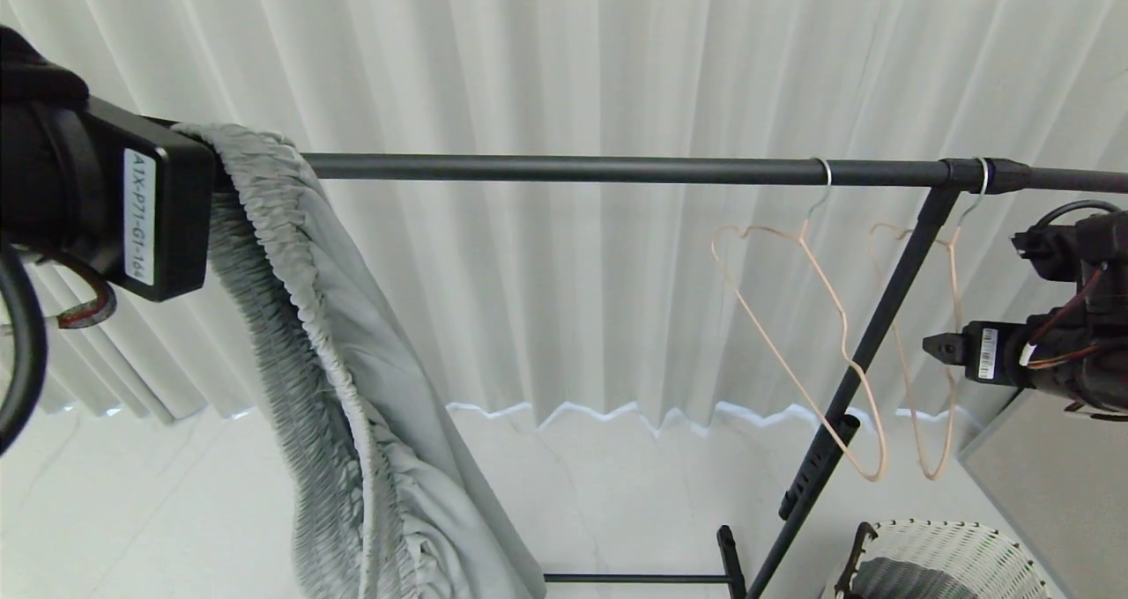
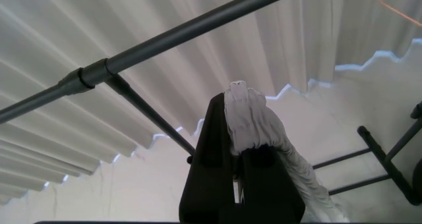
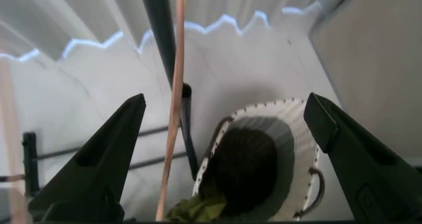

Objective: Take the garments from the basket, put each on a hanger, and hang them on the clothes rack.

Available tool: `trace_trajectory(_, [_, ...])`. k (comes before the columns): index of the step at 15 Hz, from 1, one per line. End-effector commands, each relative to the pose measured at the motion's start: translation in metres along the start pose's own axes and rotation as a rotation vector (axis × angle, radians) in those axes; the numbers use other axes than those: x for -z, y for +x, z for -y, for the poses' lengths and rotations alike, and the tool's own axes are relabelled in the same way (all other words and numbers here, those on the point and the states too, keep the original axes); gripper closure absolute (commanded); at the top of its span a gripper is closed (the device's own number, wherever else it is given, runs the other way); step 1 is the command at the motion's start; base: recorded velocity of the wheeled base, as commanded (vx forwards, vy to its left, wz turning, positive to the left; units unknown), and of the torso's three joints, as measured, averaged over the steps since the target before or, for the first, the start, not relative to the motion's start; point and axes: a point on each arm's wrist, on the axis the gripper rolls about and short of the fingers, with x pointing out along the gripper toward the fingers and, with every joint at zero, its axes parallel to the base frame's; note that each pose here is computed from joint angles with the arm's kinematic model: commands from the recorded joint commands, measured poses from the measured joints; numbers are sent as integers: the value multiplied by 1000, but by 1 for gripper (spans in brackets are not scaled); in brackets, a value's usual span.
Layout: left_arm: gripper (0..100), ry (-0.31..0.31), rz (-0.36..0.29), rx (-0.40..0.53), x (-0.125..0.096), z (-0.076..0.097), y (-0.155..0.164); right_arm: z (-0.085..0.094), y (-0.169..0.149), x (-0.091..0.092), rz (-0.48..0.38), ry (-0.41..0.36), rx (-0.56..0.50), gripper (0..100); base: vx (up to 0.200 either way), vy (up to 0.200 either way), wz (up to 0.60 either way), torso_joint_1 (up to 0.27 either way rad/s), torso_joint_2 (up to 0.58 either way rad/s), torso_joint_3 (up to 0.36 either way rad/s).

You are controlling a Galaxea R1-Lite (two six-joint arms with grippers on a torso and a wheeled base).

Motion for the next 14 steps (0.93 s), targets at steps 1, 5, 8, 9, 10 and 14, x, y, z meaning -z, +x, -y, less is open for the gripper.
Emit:
trace_trajectory(1, [100, 9, -11, 4, 2, 3, 3, -6, 19, 9, -49, -14, 12, 0, 0, 0, 0, 0, 0, 0])
trace_trajectory(5, [100, 15, -16, 6, 2, 5, 5, -12, 35, 11, -41, -9, 13, 0, 0, 0, 0, 0, 0, 0])
trace_trajectory(8, [100, 16, -17, 7, 2, 6, 5, -14, 41, 13, -49, -10, 21, 0, 0, 0, 0, 0, 0, 0])
trace_trajectory(9, [100, 16, -17, 7, 2, 6, 5, -15, 42, 11, -30, 2, 16, 0, 0, 0, 0, 0, 0, 0])
trace_trajectory(10, [100, 16, -17, 7, 2, 6, 5, -16, 44, 10, -12, 12, 12, 100, 0, 0, 0, 0, 0, 0])
trace_trajectory(14, [100, 16, -17, 8, 2, 6, 5, -16, 48, 11, -13, 17, 15, 100, 0, 0, 0, 0, 0, 0])
